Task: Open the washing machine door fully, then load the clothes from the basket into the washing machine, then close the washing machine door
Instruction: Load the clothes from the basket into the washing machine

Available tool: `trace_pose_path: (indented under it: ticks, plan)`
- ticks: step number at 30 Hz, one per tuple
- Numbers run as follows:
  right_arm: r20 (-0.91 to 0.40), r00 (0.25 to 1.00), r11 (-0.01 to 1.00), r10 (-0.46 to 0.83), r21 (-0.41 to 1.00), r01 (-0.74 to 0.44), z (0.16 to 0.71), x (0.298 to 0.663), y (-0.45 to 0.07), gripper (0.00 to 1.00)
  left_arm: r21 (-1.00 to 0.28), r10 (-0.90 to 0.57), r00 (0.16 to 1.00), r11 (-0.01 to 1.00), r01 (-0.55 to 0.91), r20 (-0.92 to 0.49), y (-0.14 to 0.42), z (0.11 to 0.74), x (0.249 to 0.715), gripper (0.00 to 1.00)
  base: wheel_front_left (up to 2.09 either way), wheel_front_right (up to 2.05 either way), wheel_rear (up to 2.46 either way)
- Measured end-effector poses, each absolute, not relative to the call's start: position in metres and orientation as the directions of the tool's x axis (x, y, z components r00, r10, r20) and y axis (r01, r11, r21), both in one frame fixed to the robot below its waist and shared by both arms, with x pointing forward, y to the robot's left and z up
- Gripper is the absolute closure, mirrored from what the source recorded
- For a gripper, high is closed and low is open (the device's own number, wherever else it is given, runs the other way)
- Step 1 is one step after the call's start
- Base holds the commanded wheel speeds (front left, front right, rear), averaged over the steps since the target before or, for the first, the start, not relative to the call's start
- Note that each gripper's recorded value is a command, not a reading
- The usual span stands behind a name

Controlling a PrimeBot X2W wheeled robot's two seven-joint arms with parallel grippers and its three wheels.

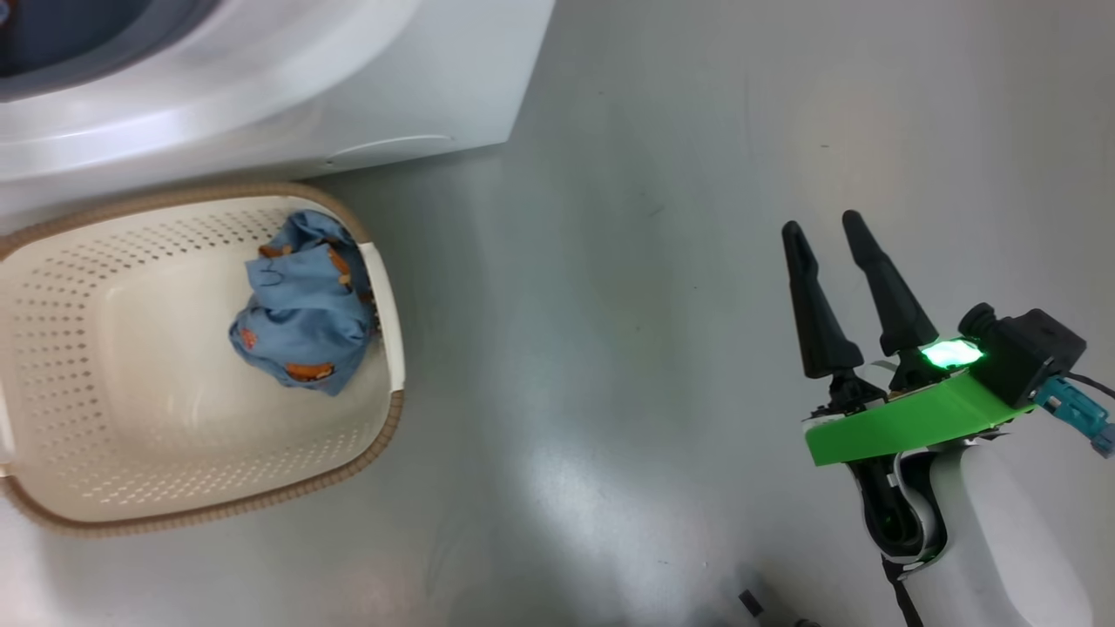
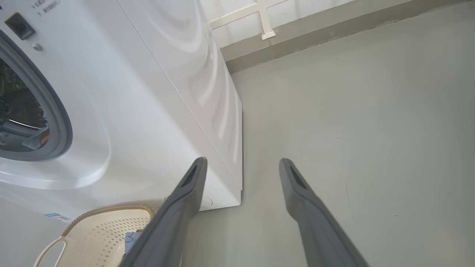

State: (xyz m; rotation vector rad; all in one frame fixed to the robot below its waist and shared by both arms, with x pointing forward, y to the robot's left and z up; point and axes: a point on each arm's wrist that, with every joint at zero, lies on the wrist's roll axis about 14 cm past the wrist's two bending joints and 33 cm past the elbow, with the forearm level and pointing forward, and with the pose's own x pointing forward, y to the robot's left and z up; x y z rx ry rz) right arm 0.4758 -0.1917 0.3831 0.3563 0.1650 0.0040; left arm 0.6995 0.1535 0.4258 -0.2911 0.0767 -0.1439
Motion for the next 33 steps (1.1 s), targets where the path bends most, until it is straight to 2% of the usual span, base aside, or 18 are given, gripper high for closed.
trace_pose_path:
  ticks: [8, 33]
  plan:
    - [-0.143, 0.989, 0.937, 0.041, 0.349, 0.012, 0.387, 0.481, -0.190, 0.00, -0.335, -0.113, 0.992, 0.938, 0.088, -0.056, 0.165, 0.411, 0.664, 0.00, 0.00, 0.00, 0.00]
    - [-0.110, 0.992, 0.943, 0.069, 0.331, -0.029, 0.406, 0.475, -0.189, 0.00, -0.302, 0.000, 0.992, 0.953, -0.037, -0.123, 0.198, 0.382, 0.515, 0.00, 0.00, 0.00, 0.00]
